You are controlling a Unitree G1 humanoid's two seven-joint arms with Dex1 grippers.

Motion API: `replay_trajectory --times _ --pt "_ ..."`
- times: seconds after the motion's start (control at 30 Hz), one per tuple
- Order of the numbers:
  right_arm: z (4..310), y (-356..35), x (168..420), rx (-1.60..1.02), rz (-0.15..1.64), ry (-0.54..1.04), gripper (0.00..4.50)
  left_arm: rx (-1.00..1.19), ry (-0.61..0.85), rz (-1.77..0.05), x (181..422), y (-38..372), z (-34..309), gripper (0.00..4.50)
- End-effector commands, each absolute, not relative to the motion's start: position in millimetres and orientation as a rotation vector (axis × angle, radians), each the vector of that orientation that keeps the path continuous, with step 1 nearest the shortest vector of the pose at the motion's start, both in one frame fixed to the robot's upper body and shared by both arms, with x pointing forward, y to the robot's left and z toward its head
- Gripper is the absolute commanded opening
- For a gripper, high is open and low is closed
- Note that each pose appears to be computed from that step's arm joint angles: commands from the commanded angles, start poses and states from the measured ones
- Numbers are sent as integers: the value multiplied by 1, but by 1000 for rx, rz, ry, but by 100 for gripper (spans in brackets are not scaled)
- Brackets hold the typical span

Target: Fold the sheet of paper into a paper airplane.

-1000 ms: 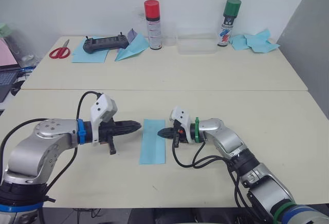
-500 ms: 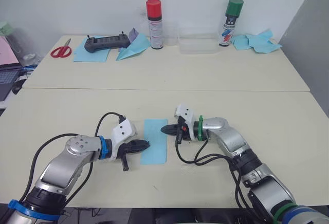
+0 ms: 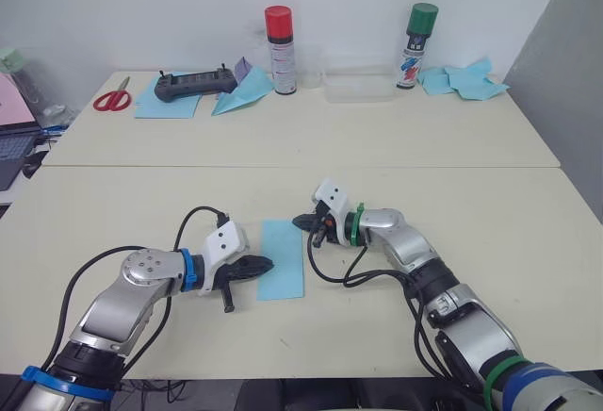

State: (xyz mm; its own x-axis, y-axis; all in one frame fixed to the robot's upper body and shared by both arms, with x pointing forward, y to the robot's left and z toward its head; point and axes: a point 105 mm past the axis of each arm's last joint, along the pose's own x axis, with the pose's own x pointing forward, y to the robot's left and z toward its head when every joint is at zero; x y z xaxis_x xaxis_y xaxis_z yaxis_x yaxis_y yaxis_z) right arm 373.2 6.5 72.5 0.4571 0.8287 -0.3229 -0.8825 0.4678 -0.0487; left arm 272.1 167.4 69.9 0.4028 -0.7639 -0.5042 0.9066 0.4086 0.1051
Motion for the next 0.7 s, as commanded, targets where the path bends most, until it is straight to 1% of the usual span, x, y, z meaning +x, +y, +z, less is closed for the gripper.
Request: replay_trajectory --times 0.03,0.13,0.17,0.27,0.33,0.4,0.47,0.63,0.7 --pt "58 -31 398 -281 843 314 3 417 498 -1081 268 176 53 0" --pt "72 -30 401 -263 864 234 3 422 492 -1077 270 176 53 0" --pt "80 -26 399 -243 899 188 3 422 490 -1078 271 175 54 0" --pt "114 -9 377 -106 1083 46 3 423 483 -1082 273 173 55 0" --pt "122 -2 358 -92 1207 24 3 425 481 -1086 274 172 55 0" --pt "119 1 343 -98 1284 56 3 424 481 -1091 274 171 55 0" --pt "107 5 330 -107 1335 113 3 426 489 -1098 273 170 54 0" --pt "63 6 313 -222 1367 297 3 426 517 -1112 265 171 50 0" --pt "53 6 307 -255 1388 341 3 420 523 -1115 263 171 50 0"
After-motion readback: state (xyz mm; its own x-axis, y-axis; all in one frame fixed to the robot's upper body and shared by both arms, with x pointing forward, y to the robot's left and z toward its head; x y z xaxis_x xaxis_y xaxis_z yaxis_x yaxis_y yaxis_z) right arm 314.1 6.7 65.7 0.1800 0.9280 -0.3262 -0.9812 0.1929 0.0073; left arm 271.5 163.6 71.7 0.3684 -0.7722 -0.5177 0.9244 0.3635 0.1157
